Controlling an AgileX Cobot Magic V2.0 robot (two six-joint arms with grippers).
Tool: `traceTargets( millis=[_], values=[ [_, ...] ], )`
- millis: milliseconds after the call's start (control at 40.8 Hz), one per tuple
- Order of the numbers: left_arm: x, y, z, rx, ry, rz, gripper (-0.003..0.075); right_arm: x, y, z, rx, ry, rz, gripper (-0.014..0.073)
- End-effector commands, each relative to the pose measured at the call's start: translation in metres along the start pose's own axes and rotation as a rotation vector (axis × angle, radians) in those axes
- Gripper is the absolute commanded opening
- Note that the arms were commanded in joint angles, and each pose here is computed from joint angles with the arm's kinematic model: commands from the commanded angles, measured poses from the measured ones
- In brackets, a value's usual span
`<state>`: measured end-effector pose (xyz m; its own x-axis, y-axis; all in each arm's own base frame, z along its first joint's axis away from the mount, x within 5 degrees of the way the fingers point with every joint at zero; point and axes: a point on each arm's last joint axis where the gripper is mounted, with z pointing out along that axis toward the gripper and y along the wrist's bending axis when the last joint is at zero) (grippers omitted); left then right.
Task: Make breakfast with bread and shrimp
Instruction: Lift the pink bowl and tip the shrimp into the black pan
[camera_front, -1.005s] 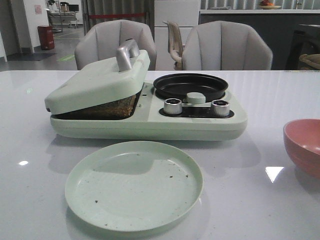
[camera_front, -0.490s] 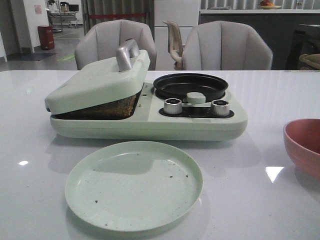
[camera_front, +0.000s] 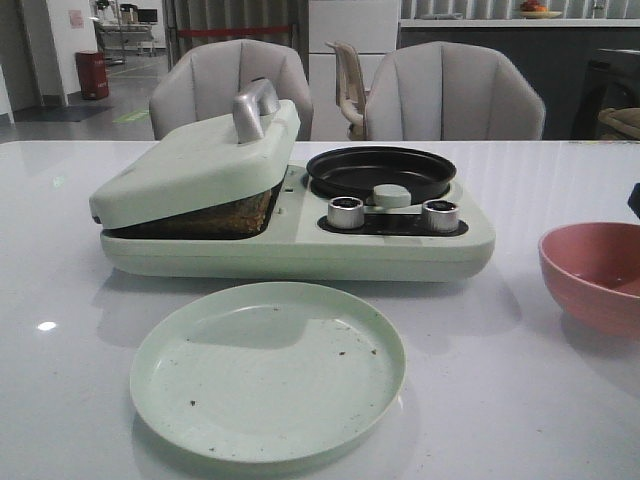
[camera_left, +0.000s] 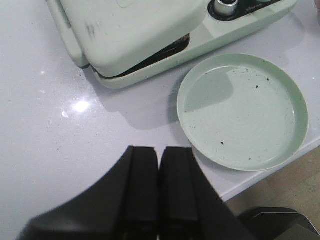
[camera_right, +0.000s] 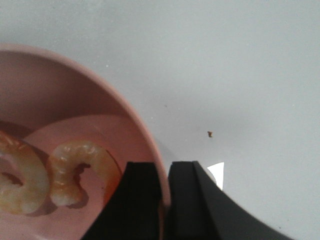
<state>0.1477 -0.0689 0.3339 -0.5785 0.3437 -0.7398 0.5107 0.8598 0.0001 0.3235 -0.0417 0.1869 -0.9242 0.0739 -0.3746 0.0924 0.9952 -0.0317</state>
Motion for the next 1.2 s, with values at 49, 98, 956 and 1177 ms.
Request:
traceTargets(
  millis=[49,98,956,1177],
  values=[
    [-0.013,-0.001,-0.007,-0.006,-0.102,-0.011,0.0101,-0.028,-0.001,-0.035,0.051,-0.096,-0.098,0.0045],
    [-0.013,-0.001,-0.007,-0.006,-0.102,-0.011,0.0101,-0.039,0.002,-0.045,0.065,-0.112,-0.127,0.0045],
    [-0.013,-0.001,-0.007,-0.007,-0.102,-0.009,0.0101,-0.158,0.212,-0.189,0.839,-0.749,-0.796,0.0044],
    [-0.013,-0.001,-0.007,-0.007,-0.102,-0.009,0.0101,-0.159,0.248,-0.167,1.028,-0.799,-0.94,0.0044]
  ],
)
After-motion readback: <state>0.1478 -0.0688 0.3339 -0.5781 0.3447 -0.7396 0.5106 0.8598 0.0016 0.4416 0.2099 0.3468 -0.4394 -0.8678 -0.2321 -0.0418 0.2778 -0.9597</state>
